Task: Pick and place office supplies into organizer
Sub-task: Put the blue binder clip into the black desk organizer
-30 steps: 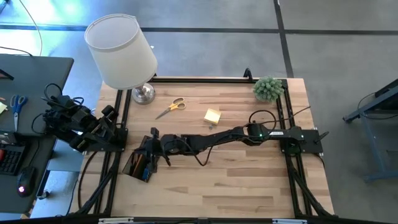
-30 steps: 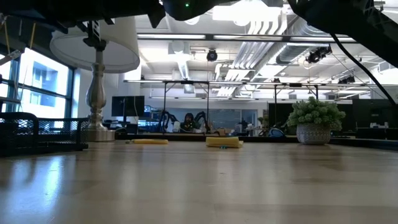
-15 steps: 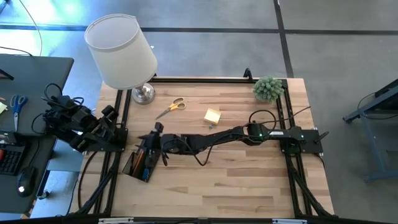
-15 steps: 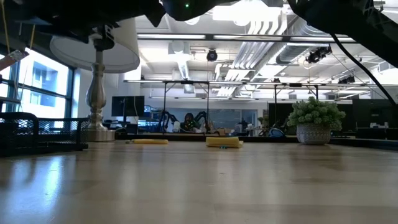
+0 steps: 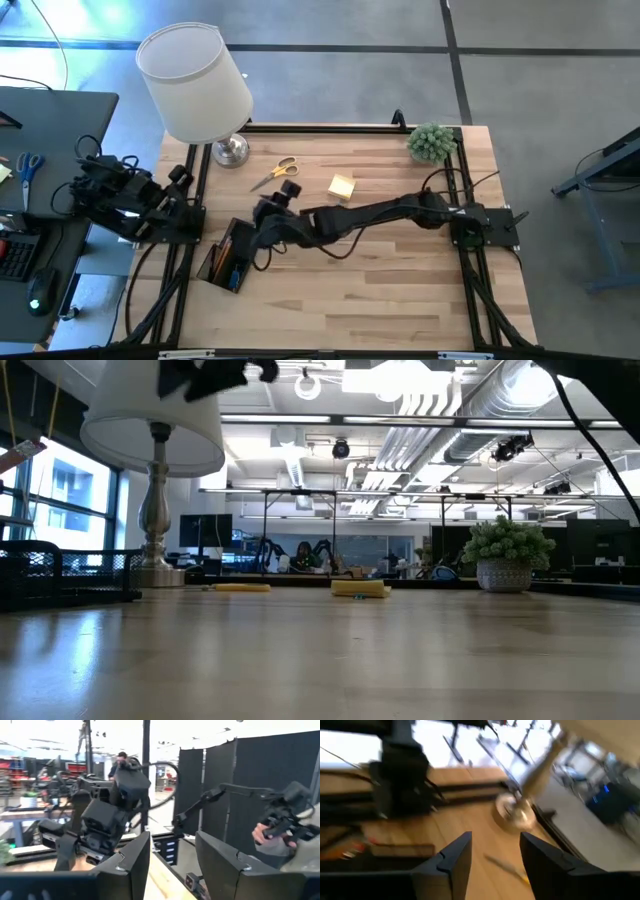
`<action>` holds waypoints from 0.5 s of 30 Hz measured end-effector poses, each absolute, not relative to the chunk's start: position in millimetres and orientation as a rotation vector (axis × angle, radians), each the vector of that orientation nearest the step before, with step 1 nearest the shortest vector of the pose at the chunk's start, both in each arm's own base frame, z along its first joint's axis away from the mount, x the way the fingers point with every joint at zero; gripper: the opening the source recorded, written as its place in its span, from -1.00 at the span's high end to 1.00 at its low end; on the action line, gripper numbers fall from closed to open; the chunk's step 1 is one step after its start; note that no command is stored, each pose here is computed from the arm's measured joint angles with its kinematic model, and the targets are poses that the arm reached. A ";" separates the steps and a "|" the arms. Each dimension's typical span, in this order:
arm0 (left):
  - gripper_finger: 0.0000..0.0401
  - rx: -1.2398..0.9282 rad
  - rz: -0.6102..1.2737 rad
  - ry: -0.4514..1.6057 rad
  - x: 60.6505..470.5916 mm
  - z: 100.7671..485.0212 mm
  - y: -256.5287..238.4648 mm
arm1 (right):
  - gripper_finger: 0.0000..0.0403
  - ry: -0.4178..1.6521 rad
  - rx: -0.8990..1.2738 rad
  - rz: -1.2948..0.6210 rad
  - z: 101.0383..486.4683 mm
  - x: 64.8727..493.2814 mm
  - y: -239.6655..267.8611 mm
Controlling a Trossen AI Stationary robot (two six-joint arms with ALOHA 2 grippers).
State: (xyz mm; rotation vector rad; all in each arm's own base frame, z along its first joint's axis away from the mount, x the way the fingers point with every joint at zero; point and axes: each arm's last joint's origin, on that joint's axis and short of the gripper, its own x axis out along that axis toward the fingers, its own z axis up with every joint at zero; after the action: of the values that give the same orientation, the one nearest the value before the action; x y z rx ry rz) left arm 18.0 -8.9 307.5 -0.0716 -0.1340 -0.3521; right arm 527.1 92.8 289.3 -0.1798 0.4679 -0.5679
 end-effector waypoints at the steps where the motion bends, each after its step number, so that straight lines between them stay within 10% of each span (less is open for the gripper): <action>1: 0.28 -0.073 -0.338 -0.132 18.9 306.7 -8.6 | 0.24 0.501 -0.176 -0.583 286.0 525.2 89.8; 15: 0.28 -0.162 -0.098 0.032 61.4 287.3 -6.1 | 0.39 0.812 -0.160 -0.731 249.7 495.2 79.9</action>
State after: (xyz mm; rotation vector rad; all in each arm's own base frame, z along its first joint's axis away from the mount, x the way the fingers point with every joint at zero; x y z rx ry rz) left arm 61.4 -6.1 287.3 -0.1618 0.0323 -0.0980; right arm 495.2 79.9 249.7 -0.1597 0.8119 -0.7312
